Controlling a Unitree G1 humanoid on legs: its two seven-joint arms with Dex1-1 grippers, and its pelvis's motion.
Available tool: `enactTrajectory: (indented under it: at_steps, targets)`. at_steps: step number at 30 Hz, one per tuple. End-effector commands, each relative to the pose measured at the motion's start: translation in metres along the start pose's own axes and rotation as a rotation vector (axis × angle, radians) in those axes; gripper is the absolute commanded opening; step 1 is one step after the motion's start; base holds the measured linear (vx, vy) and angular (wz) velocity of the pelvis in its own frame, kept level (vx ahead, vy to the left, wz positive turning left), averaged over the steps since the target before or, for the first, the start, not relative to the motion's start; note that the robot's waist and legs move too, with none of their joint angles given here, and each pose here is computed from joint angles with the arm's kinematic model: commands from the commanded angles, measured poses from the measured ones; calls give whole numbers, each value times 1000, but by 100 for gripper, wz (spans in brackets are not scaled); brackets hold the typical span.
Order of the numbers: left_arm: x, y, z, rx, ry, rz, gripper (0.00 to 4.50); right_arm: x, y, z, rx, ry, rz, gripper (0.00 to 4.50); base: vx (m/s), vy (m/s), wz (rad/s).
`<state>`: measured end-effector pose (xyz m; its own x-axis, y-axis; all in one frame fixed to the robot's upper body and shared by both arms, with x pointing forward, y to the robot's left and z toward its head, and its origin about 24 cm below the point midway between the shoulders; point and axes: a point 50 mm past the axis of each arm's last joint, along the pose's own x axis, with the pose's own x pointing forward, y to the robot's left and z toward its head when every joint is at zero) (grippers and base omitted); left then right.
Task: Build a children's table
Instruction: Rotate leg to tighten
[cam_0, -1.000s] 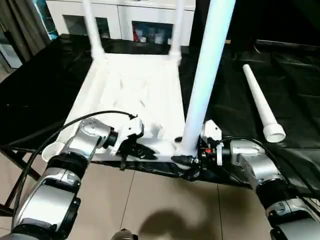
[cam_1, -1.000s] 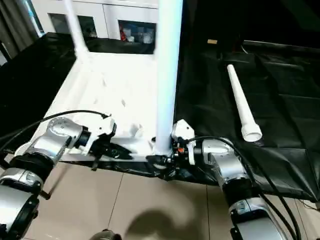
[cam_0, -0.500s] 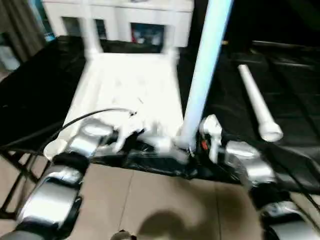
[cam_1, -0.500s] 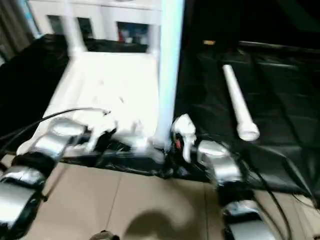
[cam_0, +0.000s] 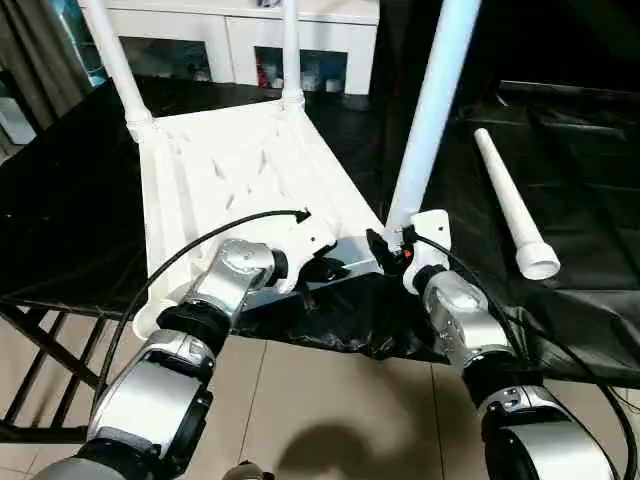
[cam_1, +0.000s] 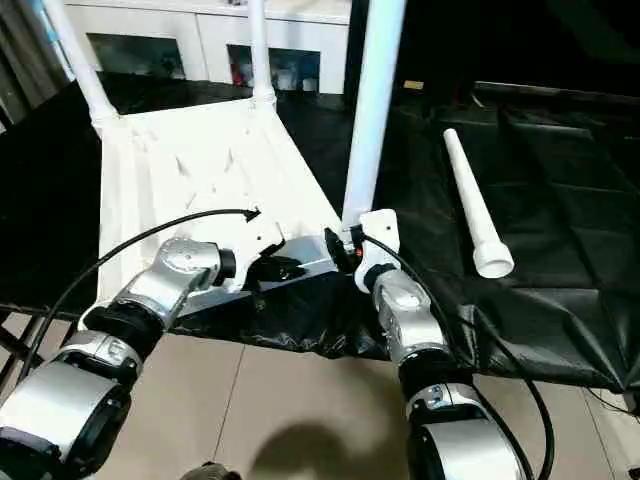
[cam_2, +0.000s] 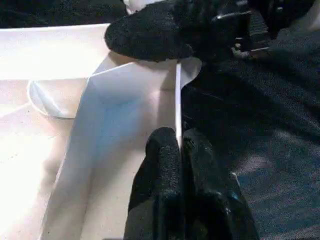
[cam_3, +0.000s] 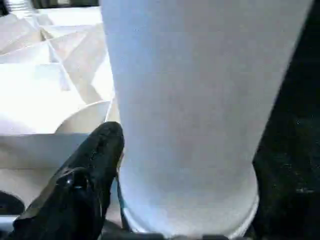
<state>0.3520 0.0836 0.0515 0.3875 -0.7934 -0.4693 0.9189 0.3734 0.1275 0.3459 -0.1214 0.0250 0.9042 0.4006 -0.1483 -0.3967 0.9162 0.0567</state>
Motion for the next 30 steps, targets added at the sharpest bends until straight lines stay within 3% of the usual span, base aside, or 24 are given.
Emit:
enactTrajectory:
  at_steps: [1,3,11,13,17,18,21,23,30]
  targets:
    - [8,-9,8,5,-81,-37,0,3,14,-1,-19,8,104,381,0,0,0]
    - [0,-9,1,23,-61,-109,0,-1,9,3,-89,3,225,386,0,0,0]
    - [-24,-8,-11,62,-20,-299,0,-24,2,8,-218,32,608,386,0,0,0]
    - [-33,-5,-15,68,4,-355,0,-33,-1,8,-261,72,739,386,0,0,0]
    - [-41,-2,-17,89,39,-410,0,-41,-1,7,-269,138,887,386,0,0,0]
    - [-42,-2,-17,91,42,-416,0,-41,-1,7,-267,145,903,360,0,0,0]
    - [-45,-1,-17,97,50,-432,0,-42,2,7,-260,164,936,350,0,0,0]
    - [-46,0,-17,100,55,-442,0,-41,3,8,-256,163,946,316,0,0,0]
    - [-50,0,-20,93,59,-458,0,-45,7,6,-212,166,998,276,0,0,0]
